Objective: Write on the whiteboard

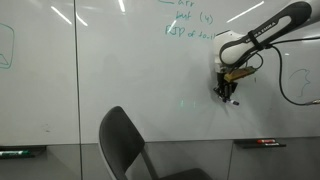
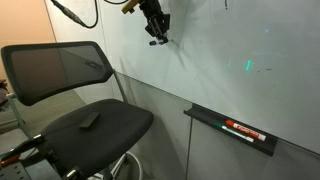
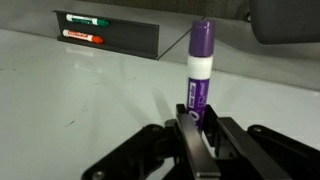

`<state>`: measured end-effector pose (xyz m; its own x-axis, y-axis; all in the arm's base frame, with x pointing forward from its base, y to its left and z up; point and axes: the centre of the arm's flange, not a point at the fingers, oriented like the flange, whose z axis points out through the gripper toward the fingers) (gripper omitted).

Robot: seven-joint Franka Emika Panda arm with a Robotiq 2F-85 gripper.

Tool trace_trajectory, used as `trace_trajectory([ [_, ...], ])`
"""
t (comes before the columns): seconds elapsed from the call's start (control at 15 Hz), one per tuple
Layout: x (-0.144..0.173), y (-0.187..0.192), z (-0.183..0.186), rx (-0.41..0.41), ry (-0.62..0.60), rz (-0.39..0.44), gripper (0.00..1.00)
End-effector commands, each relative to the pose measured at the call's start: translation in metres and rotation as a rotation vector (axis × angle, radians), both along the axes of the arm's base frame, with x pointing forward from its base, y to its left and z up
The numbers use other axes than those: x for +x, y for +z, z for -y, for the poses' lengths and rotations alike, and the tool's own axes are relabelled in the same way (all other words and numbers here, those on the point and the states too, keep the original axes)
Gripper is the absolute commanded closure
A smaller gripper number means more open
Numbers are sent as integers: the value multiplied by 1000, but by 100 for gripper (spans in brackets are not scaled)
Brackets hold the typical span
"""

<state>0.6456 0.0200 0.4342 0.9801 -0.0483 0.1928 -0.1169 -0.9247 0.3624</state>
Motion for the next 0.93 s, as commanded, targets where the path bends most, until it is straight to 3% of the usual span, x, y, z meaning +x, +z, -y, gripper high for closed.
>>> trace_trajectory([
  [0.0, 21, 11, 3, -25, -8, 22, 88],
  [0.33, 11, 26, -7, -57, -13, 22, 88],
  [0.6, 4, 19, 0, -53, -50, -83, 88],
  [0.87, -2, 7, 19, -72, -95, -100, 88],
])
